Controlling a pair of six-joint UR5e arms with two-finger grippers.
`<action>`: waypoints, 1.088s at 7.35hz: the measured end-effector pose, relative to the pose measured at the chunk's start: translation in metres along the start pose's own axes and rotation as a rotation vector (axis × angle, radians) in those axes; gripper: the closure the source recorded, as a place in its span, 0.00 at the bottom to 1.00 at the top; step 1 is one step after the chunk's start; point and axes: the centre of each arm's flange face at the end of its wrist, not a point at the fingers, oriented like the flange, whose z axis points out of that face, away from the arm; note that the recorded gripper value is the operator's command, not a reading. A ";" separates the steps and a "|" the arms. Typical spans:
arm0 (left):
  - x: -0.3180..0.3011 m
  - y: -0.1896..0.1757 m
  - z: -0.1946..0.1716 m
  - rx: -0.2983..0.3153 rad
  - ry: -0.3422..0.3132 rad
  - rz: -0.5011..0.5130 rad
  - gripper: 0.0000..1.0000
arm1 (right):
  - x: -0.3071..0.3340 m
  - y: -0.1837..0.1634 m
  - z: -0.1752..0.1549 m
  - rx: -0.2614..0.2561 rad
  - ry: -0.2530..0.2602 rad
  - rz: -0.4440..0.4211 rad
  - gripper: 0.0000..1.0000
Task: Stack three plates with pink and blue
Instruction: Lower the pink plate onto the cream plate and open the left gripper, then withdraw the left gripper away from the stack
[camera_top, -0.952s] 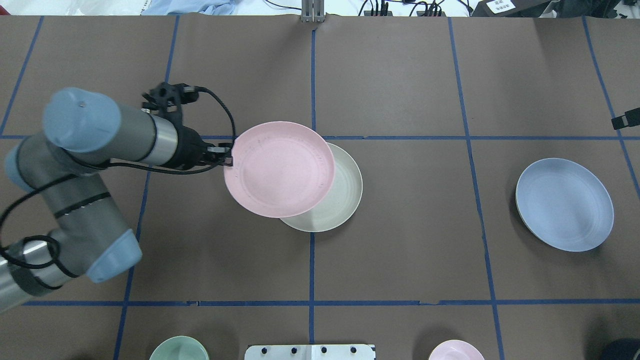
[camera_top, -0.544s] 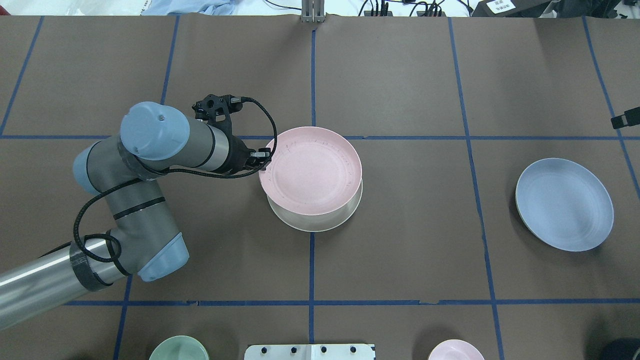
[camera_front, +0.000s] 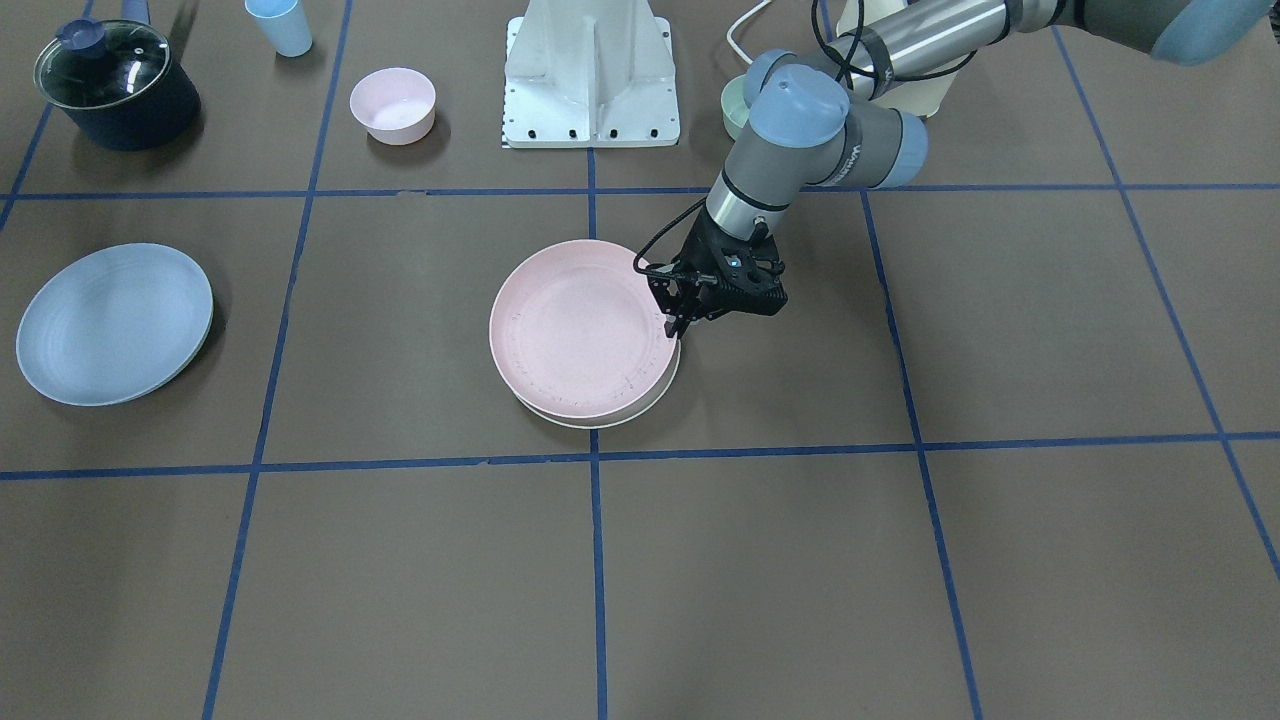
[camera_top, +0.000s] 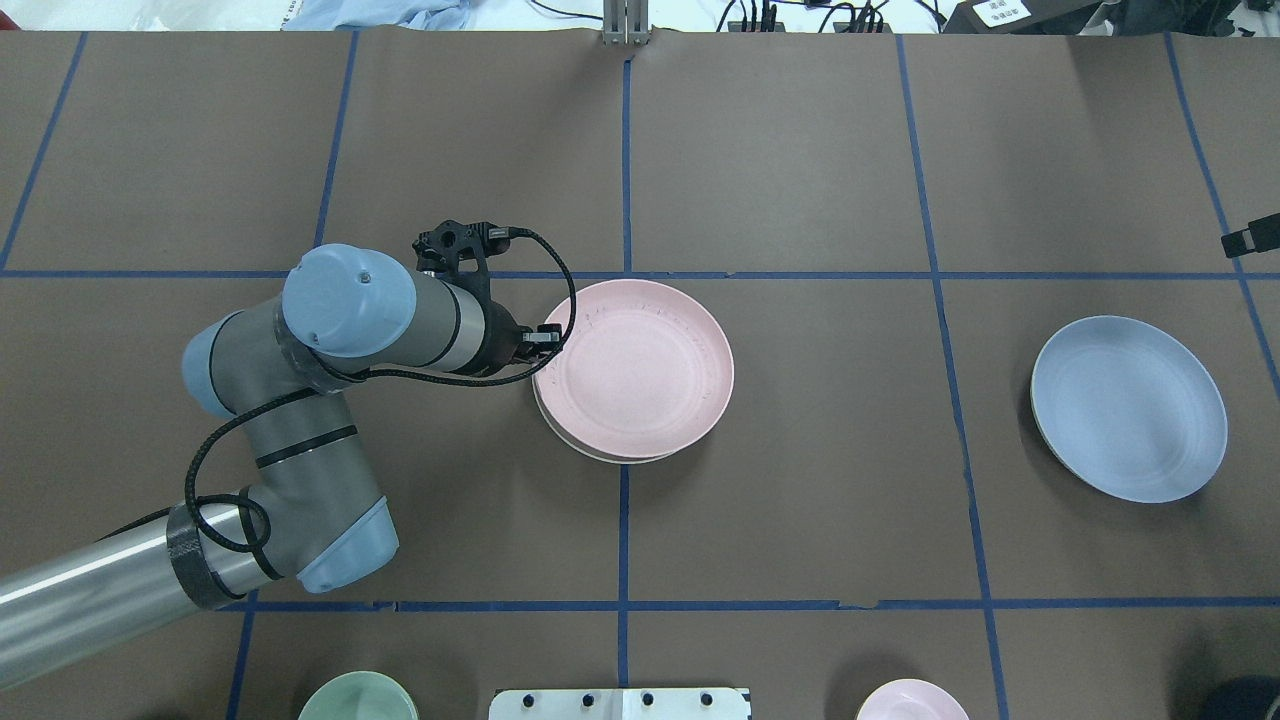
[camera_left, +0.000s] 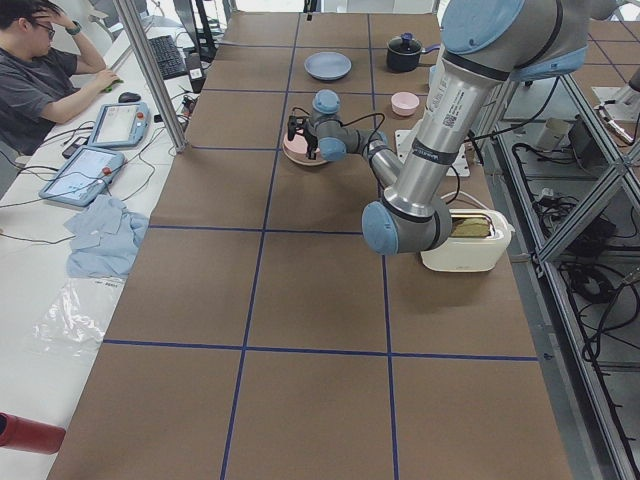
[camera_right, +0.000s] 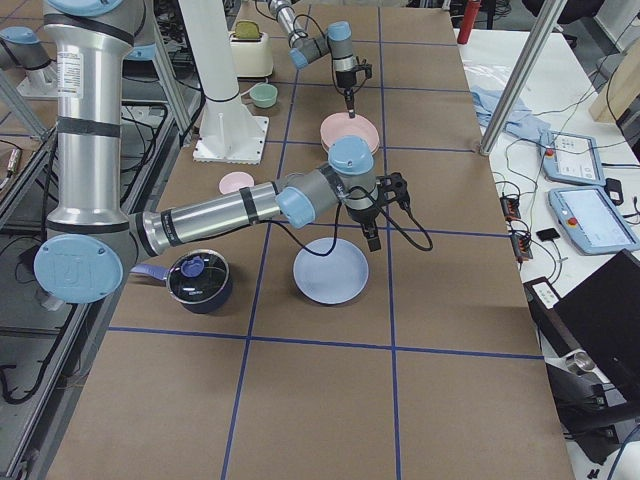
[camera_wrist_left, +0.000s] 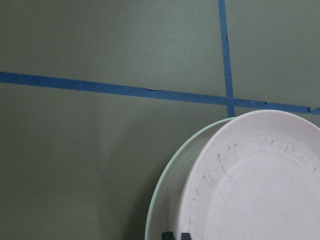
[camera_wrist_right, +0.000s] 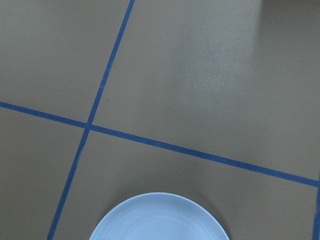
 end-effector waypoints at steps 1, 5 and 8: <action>0.000 0.001 0.000 0.000 0.000 0.004 0.00 | 0.000 0.000 0.000 0.000 0.000 0.000 0.00; -0.039 -0.038 -0.070 0.007 -0.010 0.234 0.00 | 0.014 0.020 0.024 -0.047 0.033 0.014 0.02; -0.140 -0.093 -0.175 -0.002 -0.116 0.527 0.00 | 0.035 0.083 0.061 -0.036 0.079 0.047 0.17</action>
